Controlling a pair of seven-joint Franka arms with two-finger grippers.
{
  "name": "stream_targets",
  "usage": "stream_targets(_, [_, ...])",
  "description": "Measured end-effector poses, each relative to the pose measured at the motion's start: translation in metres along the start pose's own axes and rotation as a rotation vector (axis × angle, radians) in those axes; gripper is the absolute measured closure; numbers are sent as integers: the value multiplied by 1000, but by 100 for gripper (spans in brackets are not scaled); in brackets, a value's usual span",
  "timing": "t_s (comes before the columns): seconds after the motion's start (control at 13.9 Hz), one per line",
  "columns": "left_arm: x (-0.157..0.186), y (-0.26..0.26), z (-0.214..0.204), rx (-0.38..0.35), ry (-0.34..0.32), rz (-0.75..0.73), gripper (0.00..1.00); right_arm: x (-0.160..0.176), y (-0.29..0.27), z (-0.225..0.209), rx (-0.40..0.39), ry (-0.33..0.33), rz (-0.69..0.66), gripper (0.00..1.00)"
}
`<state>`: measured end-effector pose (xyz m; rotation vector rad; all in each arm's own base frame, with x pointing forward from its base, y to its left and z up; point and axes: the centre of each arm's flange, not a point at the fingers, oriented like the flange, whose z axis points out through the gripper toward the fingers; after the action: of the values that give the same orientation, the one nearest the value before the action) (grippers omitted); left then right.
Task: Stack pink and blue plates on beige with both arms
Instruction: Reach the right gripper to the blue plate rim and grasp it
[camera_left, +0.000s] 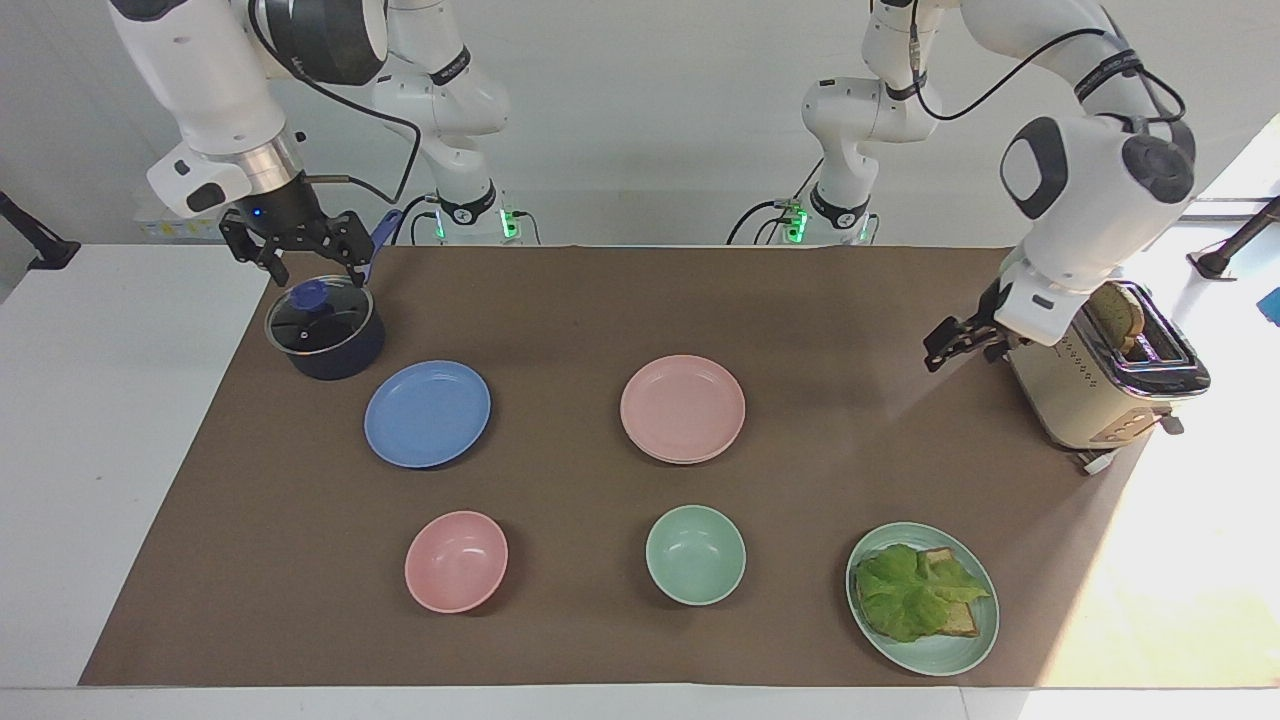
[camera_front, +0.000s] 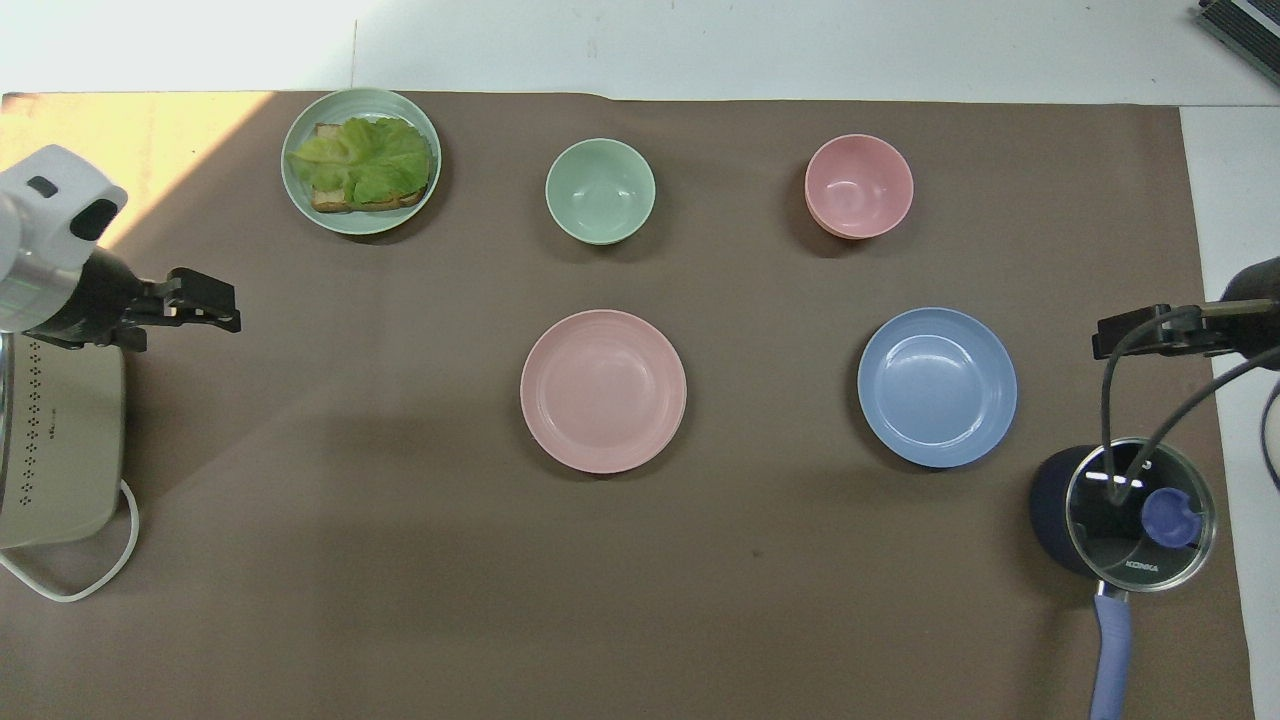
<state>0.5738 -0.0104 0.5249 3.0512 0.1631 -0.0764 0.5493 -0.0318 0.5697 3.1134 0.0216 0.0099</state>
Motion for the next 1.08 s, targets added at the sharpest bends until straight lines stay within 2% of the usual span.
stream_targets(0.22, [-23,7,-52,65,-9,53,0,4,8,70,12,20,-23,0])
stream_targets(0.36, [-28,11,-79,71,9,62,0,4,22,114,39,27,-36,0])
stream_targets(0.57, [-27,6,-86,69,21,52,0,3,48,170,66,26,-33,0])
stream_targets(0.79, [-27,5,-87,69,21,49,0,4,55,216,110,19,-24,5])
stream_targets(0.93, [-27,5,-87,69,21,49,0,3,59,239,144,9,-18,19])
stream_targets(1.01, [-27,5,-87,69,21,49,0,3,62,248,174,9,-19,20])
stream_targets(1.08, [-27,5,-87,69,21,49,0,2,65,258,207,8,-21,28])
